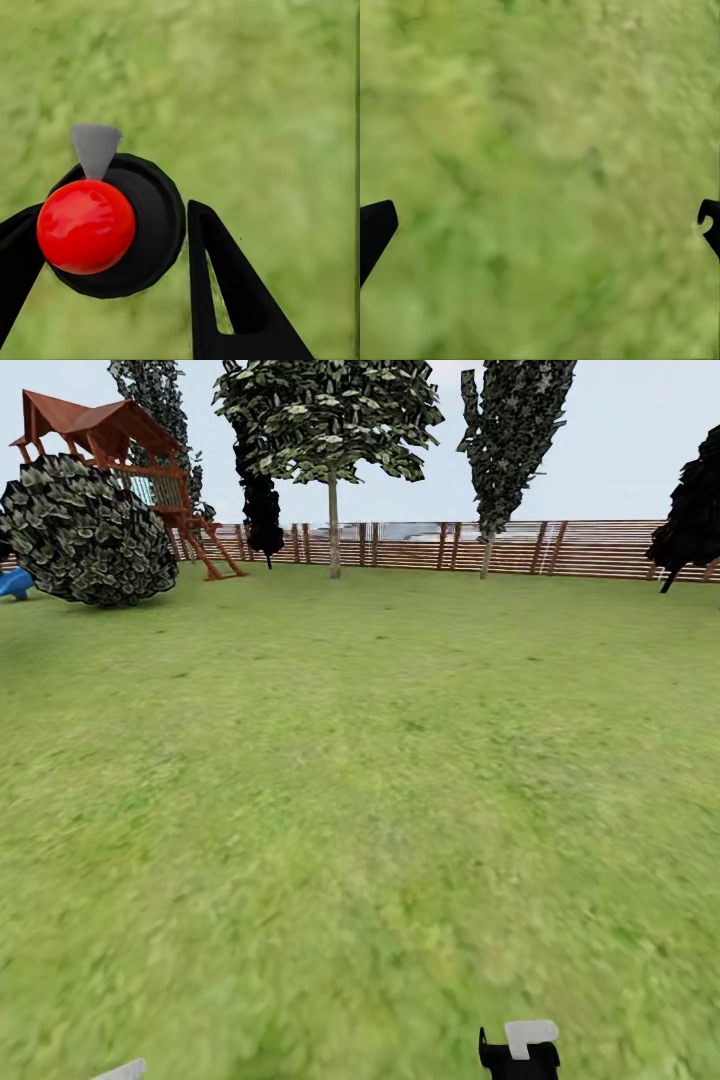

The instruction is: In the garden, pick up the pesticide atomizer on the floor and spray pesticide onto both trees until each tree trunk is fully covered.

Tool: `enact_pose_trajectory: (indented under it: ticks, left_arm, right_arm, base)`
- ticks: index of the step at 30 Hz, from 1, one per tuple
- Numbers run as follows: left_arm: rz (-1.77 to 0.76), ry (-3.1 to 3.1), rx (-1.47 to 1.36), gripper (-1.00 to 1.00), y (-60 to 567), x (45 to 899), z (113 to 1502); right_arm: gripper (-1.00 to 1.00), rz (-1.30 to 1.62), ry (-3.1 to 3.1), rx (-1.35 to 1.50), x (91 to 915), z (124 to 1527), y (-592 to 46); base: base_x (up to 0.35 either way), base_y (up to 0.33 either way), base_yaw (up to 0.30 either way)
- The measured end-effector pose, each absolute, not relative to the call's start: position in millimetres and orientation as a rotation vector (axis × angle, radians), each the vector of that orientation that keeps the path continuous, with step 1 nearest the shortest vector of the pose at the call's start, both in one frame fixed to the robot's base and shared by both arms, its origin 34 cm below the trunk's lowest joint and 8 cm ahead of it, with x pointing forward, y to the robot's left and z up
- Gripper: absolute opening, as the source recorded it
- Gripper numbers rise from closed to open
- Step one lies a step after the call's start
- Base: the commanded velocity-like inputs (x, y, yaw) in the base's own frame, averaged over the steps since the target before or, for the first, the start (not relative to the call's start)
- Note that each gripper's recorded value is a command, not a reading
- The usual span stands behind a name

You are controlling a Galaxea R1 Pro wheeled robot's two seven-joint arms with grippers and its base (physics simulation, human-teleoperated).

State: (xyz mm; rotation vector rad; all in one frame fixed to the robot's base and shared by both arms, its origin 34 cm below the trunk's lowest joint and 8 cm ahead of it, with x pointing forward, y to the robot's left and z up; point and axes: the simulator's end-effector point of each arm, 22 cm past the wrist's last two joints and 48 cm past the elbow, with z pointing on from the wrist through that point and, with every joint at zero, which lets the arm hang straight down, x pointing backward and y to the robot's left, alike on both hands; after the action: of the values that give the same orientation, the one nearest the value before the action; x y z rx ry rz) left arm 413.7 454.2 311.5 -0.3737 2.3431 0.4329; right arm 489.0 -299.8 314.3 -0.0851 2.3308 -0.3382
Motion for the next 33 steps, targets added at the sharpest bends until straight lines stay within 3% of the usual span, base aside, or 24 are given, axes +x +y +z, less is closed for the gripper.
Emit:
enact_pose_trajectory:
  ticks: [33]
  left_arm:
    - [0.433,2.343,-0.374,-1.00,454.2,413.7,311.5]
  right_arm:
    - [1.00,-0.338,2.331,-0.086,489.0,314.3,-299.8]
  base:
    - [0.340,0.000,0.000]
